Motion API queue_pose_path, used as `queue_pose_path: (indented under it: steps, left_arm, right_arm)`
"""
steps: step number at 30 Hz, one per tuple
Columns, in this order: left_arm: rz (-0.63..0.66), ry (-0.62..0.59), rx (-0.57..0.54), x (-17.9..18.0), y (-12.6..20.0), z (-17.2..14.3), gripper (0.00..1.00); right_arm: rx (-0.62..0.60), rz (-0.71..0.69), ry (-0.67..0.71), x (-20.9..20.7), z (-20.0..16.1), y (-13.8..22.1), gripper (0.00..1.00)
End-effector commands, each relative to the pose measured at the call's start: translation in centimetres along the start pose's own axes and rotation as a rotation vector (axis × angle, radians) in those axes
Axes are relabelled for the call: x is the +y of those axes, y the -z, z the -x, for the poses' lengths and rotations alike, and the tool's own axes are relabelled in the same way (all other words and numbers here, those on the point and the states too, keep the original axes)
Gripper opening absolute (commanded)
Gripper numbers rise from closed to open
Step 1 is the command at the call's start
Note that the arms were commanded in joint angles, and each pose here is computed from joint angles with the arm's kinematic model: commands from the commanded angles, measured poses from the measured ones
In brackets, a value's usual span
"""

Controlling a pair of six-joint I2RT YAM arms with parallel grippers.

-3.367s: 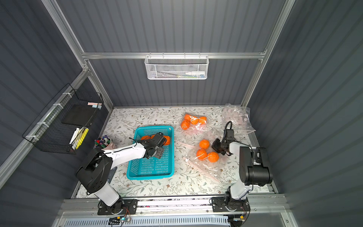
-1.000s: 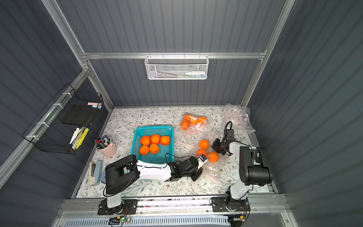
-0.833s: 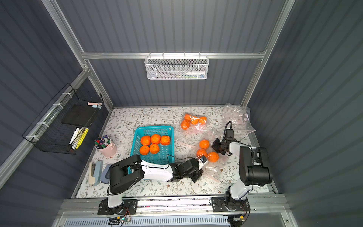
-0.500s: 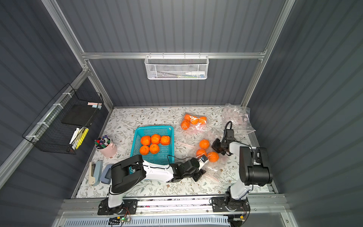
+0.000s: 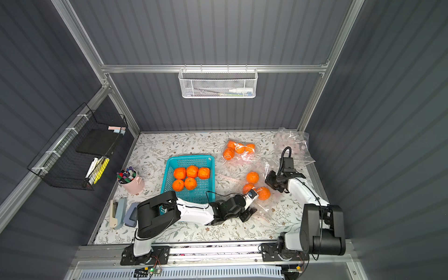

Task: Open the zip-top bag and take out the orange
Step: Pick up the orange from the zipper food storage bag.

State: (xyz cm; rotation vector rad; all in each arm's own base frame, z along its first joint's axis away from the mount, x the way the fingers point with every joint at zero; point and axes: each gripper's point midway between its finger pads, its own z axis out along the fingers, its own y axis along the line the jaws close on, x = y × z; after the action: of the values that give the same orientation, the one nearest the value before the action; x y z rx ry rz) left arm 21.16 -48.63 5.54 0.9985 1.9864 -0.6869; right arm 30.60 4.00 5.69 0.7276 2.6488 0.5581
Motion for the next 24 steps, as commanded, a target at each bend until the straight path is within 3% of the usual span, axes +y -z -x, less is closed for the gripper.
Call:
queue_pose_path:
  steps: [1,4,9,18,24]
  left_arm:
    - [0.012,-0.022,0.005,0.5,-0.7,-0.8,0.60]
    - [0.027,-0.023,0.001,0.7,-0.8,-0.7,0.65]
    - [0.074,-0.018,-0.028,1.5,-0.2,-0.1,0.76]
    - [0.018,-0.029,-0.080,0.4,-0.2,1.6,0.78]
    - [-0.035,-0.072,-0.135,-0.9,-0.9,3.6,0.78]
  right_arm:
    - [0.212,-0.017,-0.025,-1.3,-5.1,-2.2,0.13]
    - [0.309,0.049,0.001,-0.1,-7.0,-3.8,0.13]
    - [0.365,0.074,0.099,1.4,-9.1,-2.6,0.12]
    - [0.433,0.152,0.118,2.5,-11.3,-2.3,0.12]
    - [0.432,0.118,0.131,1.8,-11.3,-2.8,0.12]
